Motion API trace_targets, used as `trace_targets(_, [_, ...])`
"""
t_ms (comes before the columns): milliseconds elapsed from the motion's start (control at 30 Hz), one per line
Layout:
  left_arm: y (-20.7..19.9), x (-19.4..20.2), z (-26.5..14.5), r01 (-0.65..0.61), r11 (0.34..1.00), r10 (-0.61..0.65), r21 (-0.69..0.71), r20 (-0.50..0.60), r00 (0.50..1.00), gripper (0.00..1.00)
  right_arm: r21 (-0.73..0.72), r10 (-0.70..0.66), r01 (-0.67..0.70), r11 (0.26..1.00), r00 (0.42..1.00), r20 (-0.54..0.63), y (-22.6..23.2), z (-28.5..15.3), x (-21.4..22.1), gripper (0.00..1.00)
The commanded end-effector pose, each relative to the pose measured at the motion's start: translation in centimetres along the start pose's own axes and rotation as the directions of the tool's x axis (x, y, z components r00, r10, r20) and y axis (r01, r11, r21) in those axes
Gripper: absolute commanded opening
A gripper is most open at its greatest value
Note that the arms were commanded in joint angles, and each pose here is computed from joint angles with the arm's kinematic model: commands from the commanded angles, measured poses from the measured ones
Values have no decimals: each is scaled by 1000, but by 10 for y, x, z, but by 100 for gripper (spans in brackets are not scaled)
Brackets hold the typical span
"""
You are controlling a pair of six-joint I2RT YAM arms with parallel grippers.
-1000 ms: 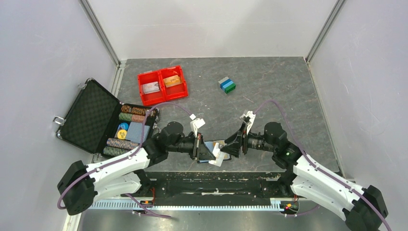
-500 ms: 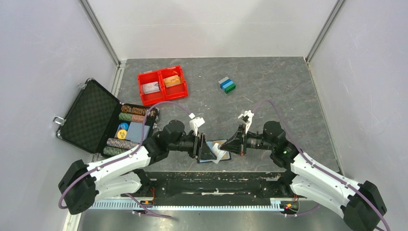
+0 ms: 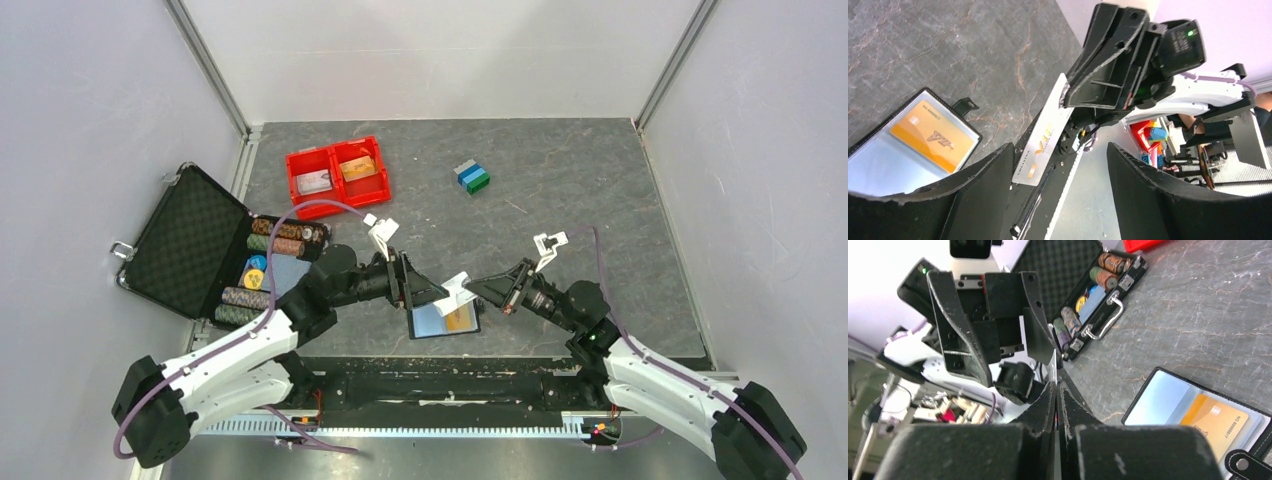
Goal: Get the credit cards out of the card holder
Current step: Remove the credit card from the card holder, then place the credit card in the storage box.
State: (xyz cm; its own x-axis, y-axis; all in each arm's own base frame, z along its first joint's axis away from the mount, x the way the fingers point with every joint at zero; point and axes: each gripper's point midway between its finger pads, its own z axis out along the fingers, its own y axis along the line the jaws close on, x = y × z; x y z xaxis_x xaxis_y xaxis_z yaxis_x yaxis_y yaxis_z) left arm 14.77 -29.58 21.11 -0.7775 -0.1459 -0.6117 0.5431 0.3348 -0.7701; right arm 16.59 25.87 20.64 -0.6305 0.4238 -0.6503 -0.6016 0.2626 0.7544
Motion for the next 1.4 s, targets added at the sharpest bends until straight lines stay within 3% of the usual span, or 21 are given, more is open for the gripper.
trace_targets(0, [-13,-18,4,25,997,-31,67,86,996,73,-84,133,-116,990,965,227,16,-6,-39,0])
trace_targets(333, [-8,-13,21,90,989,-97,114,64,993,73,-50,170,-162,985,932,321,1,-17,-46,0])
trace_targets(433, [-8,-13,23,93,988,-102,125,67,992,69,-47,174,-168,985,931,322,-1,-17,-46,0])
trace_targets(533, [-11,-17,23,94,986,-106,137,85,991,53,-42,181,-177,983,927,328,-3,-18,-45,0])
trace_targets(733, [-8,-21,23,117,985,-130,123,105,986,5,-11,184,-192,981,923,339,-13,-20,-42,0])
trace_targets(833, [-2,-22,24,129,988,-138,88,107,985,2,2,173,-184,983,928,330,-15,-19,-40,2])
trace_targets(1033, [19,-38,19,79,997,-76,-27,86,993,2,38,98,-115,993,949,301,-15,-17,-39,47])
trace_targets(1167, [39,-69,1,33,989,-24,-144,67,997,2,89,22,-49,995,959,284,-17,-19,-39,72])
trace_targets(1267, [68,-92,-18,14,967,2,-256,63,998,2,130,-35,1,992,965,258,-20,-21,-39,98])
trace_targets(1367, [96,-114,-39,1,930,10,-368,28,1000,2,158,-86,47,986,965,248,-21,-25,-40,98])
